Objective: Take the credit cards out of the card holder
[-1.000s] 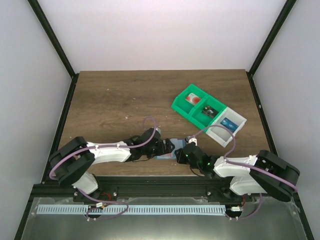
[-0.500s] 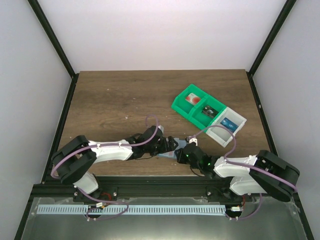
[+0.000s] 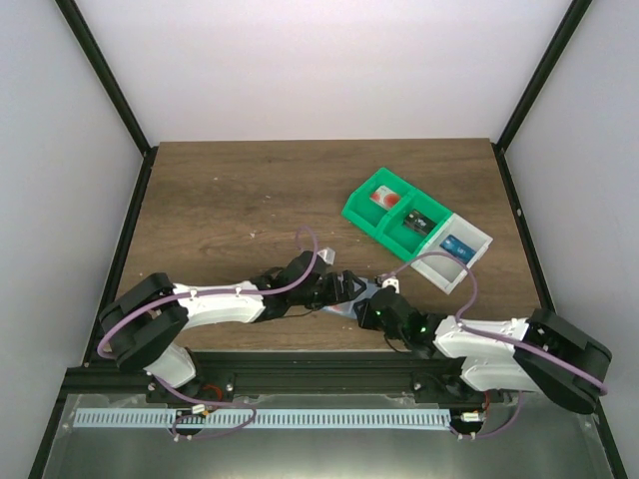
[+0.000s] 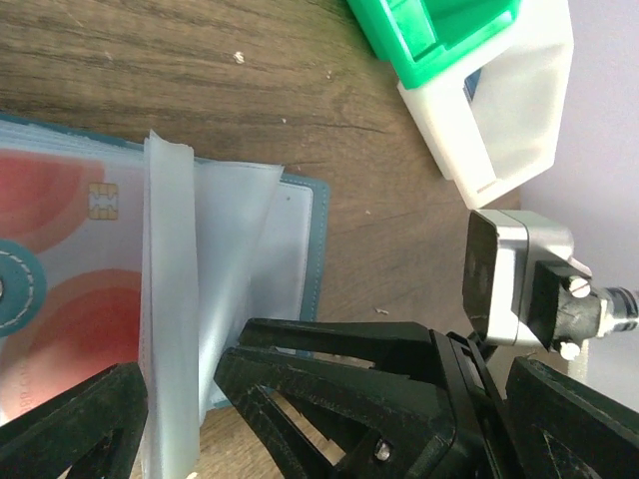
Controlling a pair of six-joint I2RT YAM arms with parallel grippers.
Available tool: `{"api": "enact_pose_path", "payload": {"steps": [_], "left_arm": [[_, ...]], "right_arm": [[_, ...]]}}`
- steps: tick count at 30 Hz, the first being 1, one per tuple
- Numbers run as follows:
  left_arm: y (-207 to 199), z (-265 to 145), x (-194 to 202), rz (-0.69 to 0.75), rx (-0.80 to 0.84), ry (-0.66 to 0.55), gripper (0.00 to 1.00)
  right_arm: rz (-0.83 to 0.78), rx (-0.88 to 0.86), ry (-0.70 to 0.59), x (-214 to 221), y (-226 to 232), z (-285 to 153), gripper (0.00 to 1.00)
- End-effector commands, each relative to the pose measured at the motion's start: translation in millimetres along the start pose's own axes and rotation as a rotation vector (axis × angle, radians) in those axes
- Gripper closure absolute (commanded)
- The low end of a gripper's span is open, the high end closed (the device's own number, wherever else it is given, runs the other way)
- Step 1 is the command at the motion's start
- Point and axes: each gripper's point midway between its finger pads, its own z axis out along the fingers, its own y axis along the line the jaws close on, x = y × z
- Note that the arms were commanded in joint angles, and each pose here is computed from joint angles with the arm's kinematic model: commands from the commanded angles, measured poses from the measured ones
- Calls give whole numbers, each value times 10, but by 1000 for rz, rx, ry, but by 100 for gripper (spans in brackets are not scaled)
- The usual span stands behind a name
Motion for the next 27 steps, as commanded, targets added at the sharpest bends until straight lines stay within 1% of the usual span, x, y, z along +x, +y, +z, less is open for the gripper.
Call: {"api": "enact_pose_path", "payload": {"steps": [1, 14, 21, 27], "left_arm": [[-178, 18, 83, 11, 56, 40, 0], [-298, 70, 104, 25, 94, 60, 0], [-354, 133, 130, 33, 111, 81, 0], [-395, 157, 113, 40, 119, 80, 0]], "right_arm": [[-3, 102, 42, 142, -295, -41, 76], [-2, 56, -4, -7, -156, -187, 73], [5, 62, -26, -83, -139, -289, 70], [14, 54, -65, -182, -120, -418, 69]]}}
